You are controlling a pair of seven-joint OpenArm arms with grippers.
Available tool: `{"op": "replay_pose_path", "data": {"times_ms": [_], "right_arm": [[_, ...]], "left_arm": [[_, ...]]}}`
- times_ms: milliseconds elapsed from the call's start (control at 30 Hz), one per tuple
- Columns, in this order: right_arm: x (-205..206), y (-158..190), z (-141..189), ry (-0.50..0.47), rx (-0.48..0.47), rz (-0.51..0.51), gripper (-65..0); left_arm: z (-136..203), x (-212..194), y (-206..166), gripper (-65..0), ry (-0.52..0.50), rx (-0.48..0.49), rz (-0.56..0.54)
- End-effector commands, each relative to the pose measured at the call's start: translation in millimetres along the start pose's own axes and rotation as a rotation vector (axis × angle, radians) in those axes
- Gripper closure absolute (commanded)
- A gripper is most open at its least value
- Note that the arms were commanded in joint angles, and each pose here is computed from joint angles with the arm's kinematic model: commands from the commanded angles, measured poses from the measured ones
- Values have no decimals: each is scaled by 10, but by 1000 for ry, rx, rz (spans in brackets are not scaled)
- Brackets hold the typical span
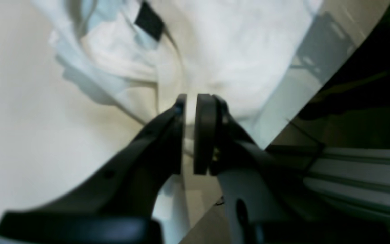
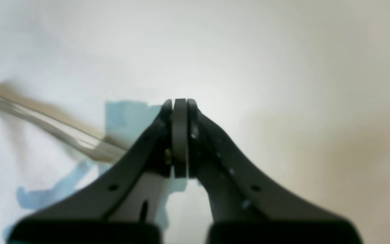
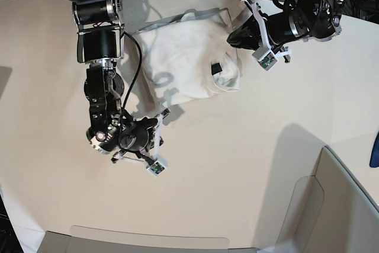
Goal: Layout the t-shirt on the table in an organized manner, then fold the t-shirt properly
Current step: 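Grasp the folded shirt's edges with both grippers and tuck them under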
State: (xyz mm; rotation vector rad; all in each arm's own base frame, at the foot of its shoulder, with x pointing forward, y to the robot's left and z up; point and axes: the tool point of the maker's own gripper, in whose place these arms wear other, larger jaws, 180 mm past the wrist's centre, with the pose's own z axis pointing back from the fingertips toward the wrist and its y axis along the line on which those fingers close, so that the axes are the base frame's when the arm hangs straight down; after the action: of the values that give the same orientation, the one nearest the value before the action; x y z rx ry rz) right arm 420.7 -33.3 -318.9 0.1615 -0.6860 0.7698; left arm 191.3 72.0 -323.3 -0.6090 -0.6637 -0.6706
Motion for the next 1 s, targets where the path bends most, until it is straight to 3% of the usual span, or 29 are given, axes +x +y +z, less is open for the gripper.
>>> {"op": "replay_pose_path", "data": {"times_ms": [0, 333, 667, 967], "right_arm": [[218, -48, 32, -56, -6, 25, 0], [267, 106, -178, -65, 53, 55, 0], [84, 177, -227, -36, 68, 41, 0], [-135, 277, -282, 1, 89, 27, 0]], "left_arm": [[-6, 70, -95, -43, -27, -35, -19], [-375, -159, -876, -45, 70, -302, -56], [-623, -320, -513, -45, 136, -277, 20], [-668, -497, -453, -45, 183, -274, 67]]}}
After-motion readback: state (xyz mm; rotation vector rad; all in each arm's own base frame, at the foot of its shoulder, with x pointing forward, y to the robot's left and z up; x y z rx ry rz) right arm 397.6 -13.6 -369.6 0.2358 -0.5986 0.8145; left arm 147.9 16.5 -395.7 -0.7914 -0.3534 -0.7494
